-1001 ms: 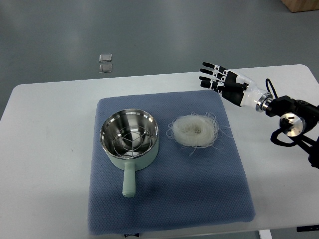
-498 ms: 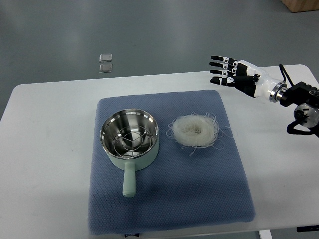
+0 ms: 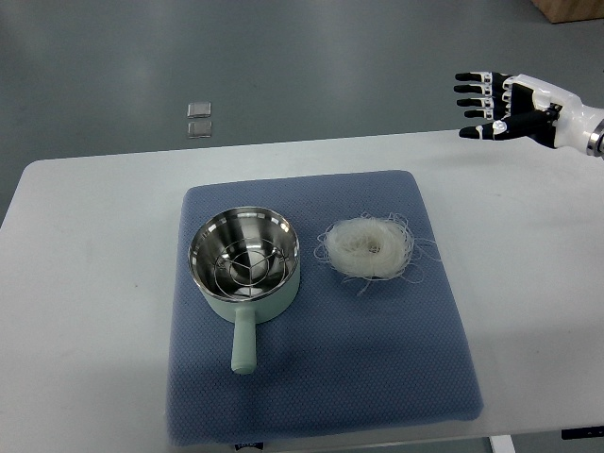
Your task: Put vermicelli into pot with right hand
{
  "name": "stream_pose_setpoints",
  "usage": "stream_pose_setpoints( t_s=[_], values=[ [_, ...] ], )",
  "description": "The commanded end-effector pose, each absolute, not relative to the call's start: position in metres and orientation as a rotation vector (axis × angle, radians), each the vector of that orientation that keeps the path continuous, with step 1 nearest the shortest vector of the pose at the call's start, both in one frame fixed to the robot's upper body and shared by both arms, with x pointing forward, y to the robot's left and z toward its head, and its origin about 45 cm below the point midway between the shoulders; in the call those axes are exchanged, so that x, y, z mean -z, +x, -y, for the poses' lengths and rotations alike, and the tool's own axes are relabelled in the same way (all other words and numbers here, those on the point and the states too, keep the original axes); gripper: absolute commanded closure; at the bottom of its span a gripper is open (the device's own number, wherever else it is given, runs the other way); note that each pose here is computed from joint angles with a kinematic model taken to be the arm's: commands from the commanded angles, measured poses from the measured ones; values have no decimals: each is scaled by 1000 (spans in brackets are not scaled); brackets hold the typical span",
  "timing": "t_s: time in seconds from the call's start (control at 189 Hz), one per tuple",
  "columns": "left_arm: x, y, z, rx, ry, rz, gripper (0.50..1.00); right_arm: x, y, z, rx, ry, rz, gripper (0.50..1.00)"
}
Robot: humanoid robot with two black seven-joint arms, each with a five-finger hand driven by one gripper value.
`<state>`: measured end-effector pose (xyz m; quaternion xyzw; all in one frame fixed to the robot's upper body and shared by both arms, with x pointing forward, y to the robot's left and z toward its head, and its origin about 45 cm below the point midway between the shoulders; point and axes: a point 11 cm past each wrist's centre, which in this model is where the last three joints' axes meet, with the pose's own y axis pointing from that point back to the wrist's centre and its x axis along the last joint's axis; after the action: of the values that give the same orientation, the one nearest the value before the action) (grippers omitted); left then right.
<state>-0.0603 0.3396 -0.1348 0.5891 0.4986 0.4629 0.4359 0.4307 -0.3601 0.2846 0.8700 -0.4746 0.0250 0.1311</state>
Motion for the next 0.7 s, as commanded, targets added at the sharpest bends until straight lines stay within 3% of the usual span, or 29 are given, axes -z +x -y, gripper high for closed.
stream_pose_setpoints(
  t_s=[0.0,0.445,0.694],
  values=[
    [135,-60,-340,-1152,1466,-1239,500,-286,425,365,-92,2538,1327,572],
    [135,-61,-340,-1151,1467,-1241,500,-275,407,338,-303,2523,1076,574],
    [135,-61,-340,-1151,1467,-1241,500,-252,384,292,-414,2528,846,574]
  ],
)
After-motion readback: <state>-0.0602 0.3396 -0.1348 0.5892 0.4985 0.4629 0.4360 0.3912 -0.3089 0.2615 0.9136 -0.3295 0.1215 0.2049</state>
